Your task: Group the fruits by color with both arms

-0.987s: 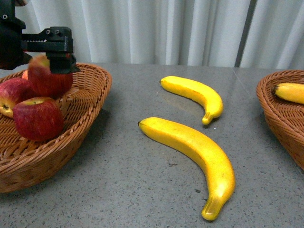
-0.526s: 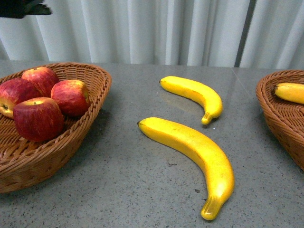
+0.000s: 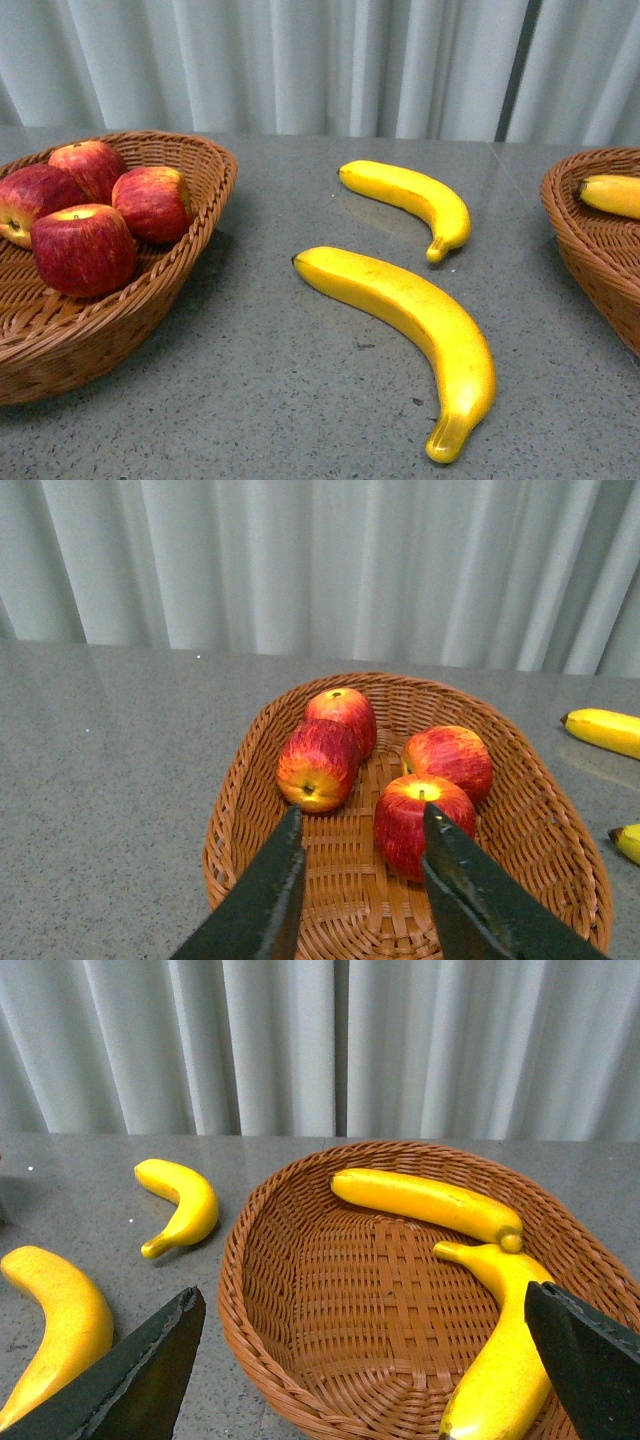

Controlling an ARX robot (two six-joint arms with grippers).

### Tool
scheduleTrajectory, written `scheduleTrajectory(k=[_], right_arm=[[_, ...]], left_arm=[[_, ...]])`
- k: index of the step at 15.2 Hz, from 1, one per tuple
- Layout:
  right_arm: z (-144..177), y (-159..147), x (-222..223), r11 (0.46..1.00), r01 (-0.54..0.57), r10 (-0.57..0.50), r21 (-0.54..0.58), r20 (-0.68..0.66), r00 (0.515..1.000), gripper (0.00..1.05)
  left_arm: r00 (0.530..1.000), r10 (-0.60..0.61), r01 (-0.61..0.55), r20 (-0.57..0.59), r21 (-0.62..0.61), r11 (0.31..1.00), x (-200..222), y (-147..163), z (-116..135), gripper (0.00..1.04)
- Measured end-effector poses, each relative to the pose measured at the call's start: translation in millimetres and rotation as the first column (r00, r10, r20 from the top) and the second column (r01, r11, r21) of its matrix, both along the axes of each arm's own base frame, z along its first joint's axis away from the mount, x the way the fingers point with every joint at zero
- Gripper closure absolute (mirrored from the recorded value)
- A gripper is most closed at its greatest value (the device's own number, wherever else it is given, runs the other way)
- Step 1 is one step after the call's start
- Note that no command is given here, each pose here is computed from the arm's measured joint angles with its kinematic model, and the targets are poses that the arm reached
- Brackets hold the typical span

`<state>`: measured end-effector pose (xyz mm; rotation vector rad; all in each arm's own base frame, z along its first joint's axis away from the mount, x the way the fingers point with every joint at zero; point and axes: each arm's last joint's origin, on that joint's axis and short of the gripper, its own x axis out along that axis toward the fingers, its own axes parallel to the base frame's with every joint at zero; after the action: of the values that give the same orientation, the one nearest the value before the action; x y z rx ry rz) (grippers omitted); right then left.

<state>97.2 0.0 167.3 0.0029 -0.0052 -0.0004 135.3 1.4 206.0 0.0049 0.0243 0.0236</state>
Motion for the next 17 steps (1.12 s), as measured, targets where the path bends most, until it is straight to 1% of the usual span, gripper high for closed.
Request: scheduleTrajectory(k=[1,2,3,5,10,12,13,16,17], right_arm=[[0,0,0,1.0,0.0,0.0,0.0,-0.001,1.0,0.07],[0,0,0,1.0,0.0,0.0,0.0,0.0,1.0,0.07],[0,0,0,1.0,0.0,0.0,0.0,0.0,1.0,0.07],[0,0,0,1.0,0.0,0.0,0.0,0.0,1.0,0.07],[0,0,0,1.0,0.0,0.0,0.0,0.0,1.0,0.07],[0,0,0,1.0,0.0,0.0,0.0,0.0,1.0,0.07],[0,0,0,1.0,0.0,0.0,0.0,0.0,1.0,0.07],[0,0,0,1.0,0.0,0.0,0.0,0.0,1.0,0.07],[0,0,0,1.0,0.0,0.0,0.0,0.0,1.0,0.07]], left_arm=[[0.999,-0.022,0.022,0.024,0.0,1.0,-3,-1,1,0.83],[0.999,-0.028,0.028,0.032,0.0,1.0,-6,-2,-4,0.95],[0.999,-0.027,0.027,0.029,-0.002,1.0,-9,-2,-9,1.03],[1.0,-0.024,0.024,0.016,-0.003,1.0,-12,-1,-17,1.03],[1.0,-0.024,0.024,0.017,-0.003,1.0,-21,-1,-28,1.03],[0.999,-0.024,0.024,0.026,-0.002,1.0,-24,-1,-29,1.03],[0.999,-0.024,0.024,0.049,-0.002,1.0,-25,-1,-34,1.03],[0.999,-0.024,0.024,0.029,-0.002,1.0,-29,-1,-36,1.03],[0.999,-0.026,0.026,-0.02,-0.004,1.0,-35,-2,-42,1.03]])
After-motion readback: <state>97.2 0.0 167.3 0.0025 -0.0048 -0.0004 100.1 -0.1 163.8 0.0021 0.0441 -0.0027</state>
